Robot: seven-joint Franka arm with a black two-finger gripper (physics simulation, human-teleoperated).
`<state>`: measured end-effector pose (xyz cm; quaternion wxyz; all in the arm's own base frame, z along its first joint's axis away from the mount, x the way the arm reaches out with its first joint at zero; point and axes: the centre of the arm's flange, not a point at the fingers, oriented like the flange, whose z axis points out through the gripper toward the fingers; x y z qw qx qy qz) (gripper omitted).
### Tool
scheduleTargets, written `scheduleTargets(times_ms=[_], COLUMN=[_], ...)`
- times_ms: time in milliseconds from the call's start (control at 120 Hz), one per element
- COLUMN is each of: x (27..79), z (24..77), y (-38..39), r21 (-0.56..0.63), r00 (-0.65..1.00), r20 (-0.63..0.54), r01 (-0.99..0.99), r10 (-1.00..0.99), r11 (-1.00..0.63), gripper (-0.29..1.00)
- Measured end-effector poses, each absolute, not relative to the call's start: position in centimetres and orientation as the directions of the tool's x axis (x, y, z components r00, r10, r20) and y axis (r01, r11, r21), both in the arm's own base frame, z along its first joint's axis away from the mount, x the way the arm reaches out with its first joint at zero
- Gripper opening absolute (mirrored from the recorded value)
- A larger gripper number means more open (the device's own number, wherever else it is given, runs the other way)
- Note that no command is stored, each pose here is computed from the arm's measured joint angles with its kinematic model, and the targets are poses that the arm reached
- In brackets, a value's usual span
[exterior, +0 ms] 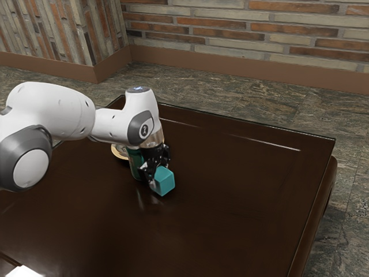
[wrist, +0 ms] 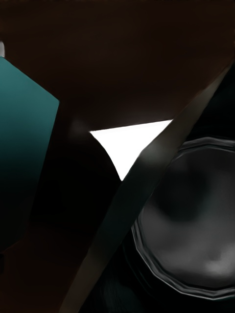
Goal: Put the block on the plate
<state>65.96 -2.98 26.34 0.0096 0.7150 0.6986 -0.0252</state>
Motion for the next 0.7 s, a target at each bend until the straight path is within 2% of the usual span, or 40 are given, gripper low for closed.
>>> scheduleTargets(times_ms=[458,700], x=[65.0,64.6], z=[28.9,33.8], y=[-3.2,-5.2], r21=[-0.004,0.044], r00=[0.000,0.028], r20=[-0.066,-0.090], r01=[1.000,0.999], r10=[0.998,0.996], r11=[0.000,-0.024], gripper=[0.40,0.40])
